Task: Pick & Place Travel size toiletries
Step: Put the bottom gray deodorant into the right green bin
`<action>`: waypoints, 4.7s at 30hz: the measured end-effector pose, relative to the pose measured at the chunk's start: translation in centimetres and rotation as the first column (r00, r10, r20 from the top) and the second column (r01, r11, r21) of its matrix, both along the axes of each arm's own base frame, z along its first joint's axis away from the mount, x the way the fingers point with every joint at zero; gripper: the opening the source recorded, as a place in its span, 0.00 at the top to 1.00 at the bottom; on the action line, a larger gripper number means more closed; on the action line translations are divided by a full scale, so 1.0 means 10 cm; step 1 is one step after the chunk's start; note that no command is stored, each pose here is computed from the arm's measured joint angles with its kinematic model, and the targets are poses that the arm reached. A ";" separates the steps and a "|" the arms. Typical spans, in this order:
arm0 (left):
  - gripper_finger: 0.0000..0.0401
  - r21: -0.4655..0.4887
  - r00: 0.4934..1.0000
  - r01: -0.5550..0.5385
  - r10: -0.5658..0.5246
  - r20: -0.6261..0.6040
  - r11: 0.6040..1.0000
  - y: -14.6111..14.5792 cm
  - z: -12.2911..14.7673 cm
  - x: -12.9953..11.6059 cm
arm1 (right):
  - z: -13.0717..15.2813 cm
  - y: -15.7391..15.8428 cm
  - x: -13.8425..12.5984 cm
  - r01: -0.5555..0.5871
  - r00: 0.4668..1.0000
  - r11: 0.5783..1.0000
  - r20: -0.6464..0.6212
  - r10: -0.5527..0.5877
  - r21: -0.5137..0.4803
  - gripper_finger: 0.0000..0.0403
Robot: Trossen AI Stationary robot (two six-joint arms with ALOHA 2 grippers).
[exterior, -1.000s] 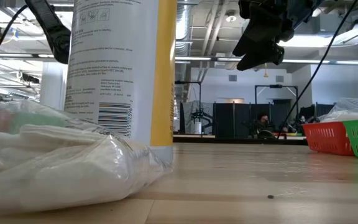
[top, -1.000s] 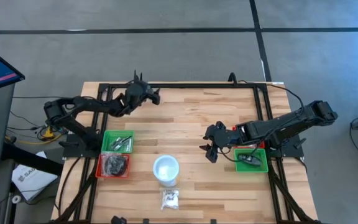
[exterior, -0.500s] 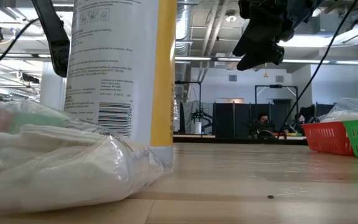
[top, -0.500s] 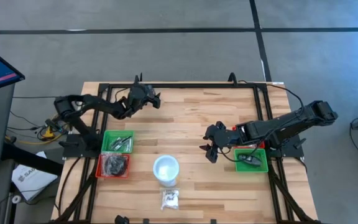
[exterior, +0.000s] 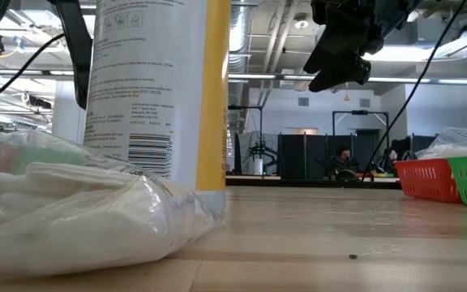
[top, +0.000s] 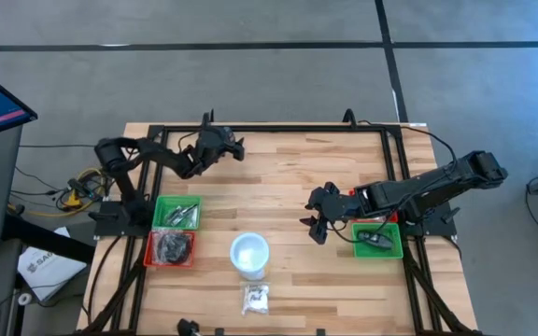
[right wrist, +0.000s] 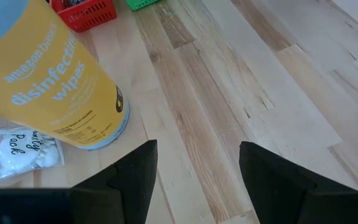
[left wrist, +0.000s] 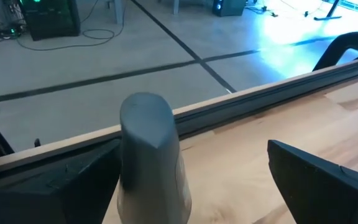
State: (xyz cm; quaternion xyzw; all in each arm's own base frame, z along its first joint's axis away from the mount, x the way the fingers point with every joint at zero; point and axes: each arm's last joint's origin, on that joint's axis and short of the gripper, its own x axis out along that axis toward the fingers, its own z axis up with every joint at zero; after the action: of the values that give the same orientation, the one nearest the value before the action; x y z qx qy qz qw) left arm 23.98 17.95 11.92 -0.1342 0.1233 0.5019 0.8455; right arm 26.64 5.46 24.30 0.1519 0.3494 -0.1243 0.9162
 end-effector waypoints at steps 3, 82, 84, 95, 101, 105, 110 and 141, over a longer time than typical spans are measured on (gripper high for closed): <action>0.05 -0.021 1.000 -0.008 0.008 0.002 1.000 0.02 -0.06 0.03 | 0.00 0.00 0.00 0.000 1.000 1.000 0.000 0.000 0.000 0.46; 0.59 0.152 0.862 0.432 -0.456 0.221 0.889 -1.08 1.02 0.23 | 0.00 0.00 0.00 -0.001 1.000 1.000 0.000 0.001 0.000 0.46; 0.59 0.178 0.827 0.479 -0.510 0.235 0.859 -1.18 1.10 0.22 | 0.00 0.00 0.00 -0.001 1.000 1.000 0.000 0.001 0.000 0.46; 0.58 0.205 0.663 0.678 -0.707 0.245 0.706 -1.69 1.18 0.26 | 0.00 0.00 0.00 0.000 1.000 1.000 0.000 0.000 0.000 0.46; 0.58 0.203 0.622 0.716 -0.743 0.248 0.668 -1.84 1.18 0.26 | 0.00 0.00 0.00 0.000 1.000 1.000 0.000 0.000 0.000 0.46; 0.57 0.214 0.601 0.729 -0.758 0.254 0.650 -1.90 1.22 0.27 | 0.00 0.00 0.00 0.000 1.000 1.000 0.000 0.000 0.000 0.46; 0.58 0.261 0.580 0.731 -0.776 0.248 0.630 -1.95 1.35 0.31 | 0.00 0.00 0.00 -0.001 1.000 1.000 0.000 0.001 0.000 0.46; 0.58 0.298 0.564 0.732 -0.790 0.240 0.612 -1.99 1.44 0.34 | 0.38 -0.06 0.25 0.012 0.899 0.998 0.436 -0.035 0.055 0.46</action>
State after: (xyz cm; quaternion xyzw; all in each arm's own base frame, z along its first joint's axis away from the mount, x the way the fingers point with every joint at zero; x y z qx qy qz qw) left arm 27.39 -1.90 26.35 -0.0838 -0.0241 0.0627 0.9942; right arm 29.11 4.81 28.06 0.2035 0.1365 -0.0889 0.9654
